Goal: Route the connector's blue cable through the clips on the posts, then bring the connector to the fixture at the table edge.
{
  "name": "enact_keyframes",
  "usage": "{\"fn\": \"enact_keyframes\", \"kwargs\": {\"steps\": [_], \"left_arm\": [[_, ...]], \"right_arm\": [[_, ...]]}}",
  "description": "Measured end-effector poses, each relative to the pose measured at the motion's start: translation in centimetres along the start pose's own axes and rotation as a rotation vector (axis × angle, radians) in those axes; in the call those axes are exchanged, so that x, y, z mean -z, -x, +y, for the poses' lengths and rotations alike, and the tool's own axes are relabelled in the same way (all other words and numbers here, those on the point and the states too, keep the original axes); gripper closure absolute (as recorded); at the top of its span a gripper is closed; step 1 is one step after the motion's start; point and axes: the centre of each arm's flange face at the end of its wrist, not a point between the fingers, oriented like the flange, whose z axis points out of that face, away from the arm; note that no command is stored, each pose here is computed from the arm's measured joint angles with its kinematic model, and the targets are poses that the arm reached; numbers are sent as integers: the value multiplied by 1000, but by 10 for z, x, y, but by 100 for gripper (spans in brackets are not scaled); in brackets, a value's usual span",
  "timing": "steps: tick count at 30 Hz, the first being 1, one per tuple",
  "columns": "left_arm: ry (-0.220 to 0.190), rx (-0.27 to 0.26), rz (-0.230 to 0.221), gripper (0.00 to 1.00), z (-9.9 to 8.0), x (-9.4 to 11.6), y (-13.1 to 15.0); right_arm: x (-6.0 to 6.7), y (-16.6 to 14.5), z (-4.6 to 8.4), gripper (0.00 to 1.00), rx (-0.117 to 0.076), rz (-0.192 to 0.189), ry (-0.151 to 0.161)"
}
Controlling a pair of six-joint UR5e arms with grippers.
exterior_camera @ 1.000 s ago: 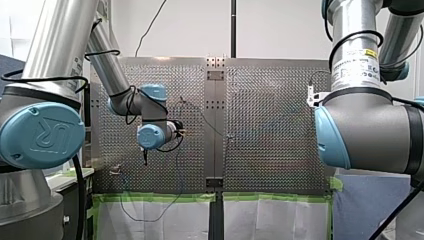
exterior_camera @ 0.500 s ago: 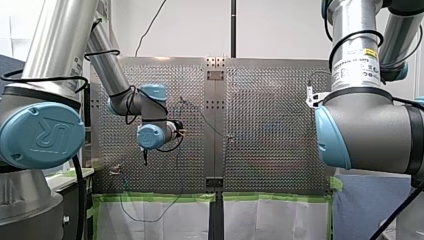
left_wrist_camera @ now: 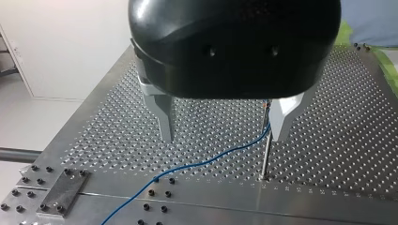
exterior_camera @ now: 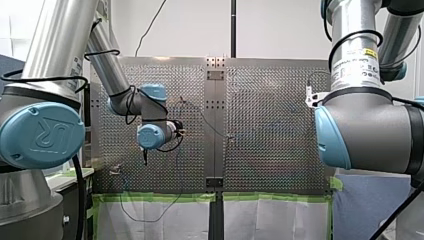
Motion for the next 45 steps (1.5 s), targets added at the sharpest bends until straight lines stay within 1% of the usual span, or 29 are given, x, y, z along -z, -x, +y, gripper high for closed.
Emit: {"fn": "enact_keyframes", "kwargs": {"steps": [1, 2, 3, 4, 5, 6, 10, 11, 15, 16, 18, 19, 45], "left_arm": [[0, 0, 0, 0, 0, 0, 0], [0, 0, 0, 0, 0, 0, 0], [0, 0, 1, 0, 0, 0, 0], [0, 0, 1, 0, 0, 0, 0], [0, 0, 1, 0, 0, 0, 0], [0, 0, 1, 0, 0, 0, 0], [0, 0, 0, 0, 0, 0, 0], [0, 0, 0, 0, 0, 0, 0], [0, 0, 0, 0, 0, 0, 0], [0, 0, 0, 0, 0, 0, 0], [0, 0, 0, 0, 0, 0, 0], [0, 0, 0, 0, 0, 0, 0], [0, 0, 0, 0, 0, 0, 0]], "right_arm": [[0, 0, 0, 18, -1, -1, 0], [0, 0, 0, 15, -2, -1, 0], [0, 0, 0, 15, -1, 0, 0], [-1, -1, -1, 15, 5, 5, -11], [-1, -1, -2, 11, 12, 12, -27], [-1, -2, -3, 11, 15, 15, -37], [-2, -2, -3, 11, 16, 17, -39], [-2, -3, -4, 7, 16, 17, -40], [-2, -3, -4, 7, 17, 18, -40], [-2, -3, -4, 4, 17, 18, -41], [-2, -3, -5, 4, 17, 18, -41], [-2, -3, -5, 1, 17, 18, -41], [-2, -3, -5, 1, 17, 17, -41]]}}
